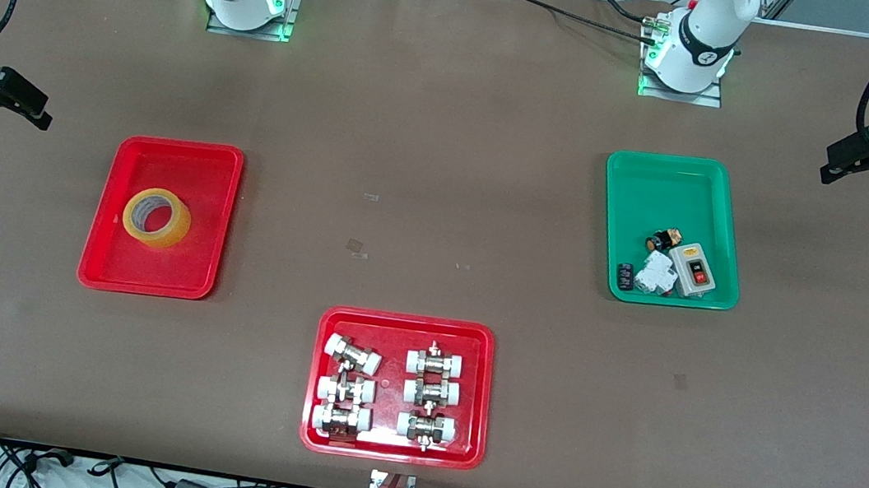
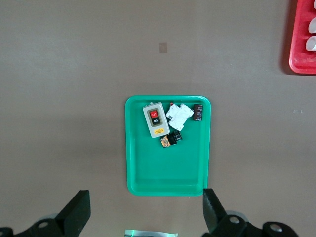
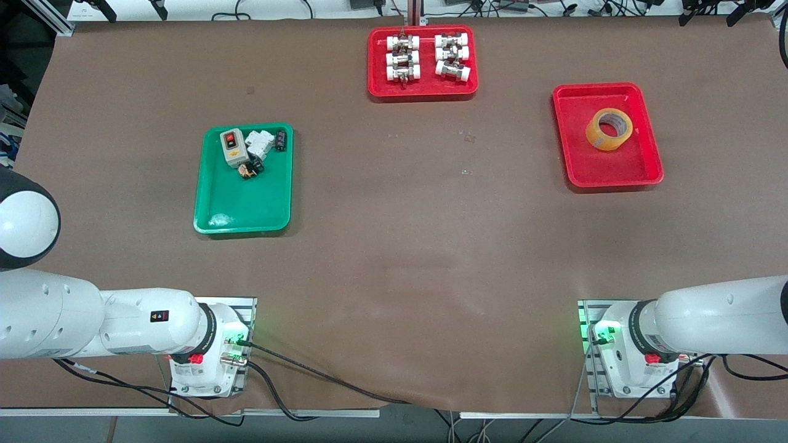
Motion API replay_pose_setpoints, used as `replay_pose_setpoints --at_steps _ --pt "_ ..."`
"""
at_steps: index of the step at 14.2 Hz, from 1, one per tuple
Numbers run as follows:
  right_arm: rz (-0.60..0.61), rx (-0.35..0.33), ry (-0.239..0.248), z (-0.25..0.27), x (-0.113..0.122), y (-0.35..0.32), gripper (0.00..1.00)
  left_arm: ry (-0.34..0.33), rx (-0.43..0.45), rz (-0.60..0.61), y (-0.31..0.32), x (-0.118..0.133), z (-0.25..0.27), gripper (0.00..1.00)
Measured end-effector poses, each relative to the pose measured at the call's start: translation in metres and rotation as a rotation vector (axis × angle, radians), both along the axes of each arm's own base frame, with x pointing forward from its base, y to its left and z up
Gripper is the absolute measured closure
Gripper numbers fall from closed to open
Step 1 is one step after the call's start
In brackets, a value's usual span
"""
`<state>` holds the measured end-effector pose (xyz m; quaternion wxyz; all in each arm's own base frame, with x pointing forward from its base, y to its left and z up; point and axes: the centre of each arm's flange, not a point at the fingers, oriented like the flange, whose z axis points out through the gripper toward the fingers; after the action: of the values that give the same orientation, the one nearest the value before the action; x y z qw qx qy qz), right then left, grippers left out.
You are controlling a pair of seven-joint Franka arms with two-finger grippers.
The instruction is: Left arm passes tape to right arm into tray
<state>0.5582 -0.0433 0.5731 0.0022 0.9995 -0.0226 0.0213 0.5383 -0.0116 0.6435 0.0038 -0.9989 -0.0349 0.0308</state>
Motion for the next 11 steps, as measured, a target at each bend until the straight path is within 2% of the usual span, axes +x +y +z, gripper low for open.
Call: replay_pose_setpoints --at_steps 11 --pt "0.006 0.0 -0.006 0.0018 0.0004 0.0036 0.0 0.0 0.0 0.0 0.0 0.0 0.0 0.0"
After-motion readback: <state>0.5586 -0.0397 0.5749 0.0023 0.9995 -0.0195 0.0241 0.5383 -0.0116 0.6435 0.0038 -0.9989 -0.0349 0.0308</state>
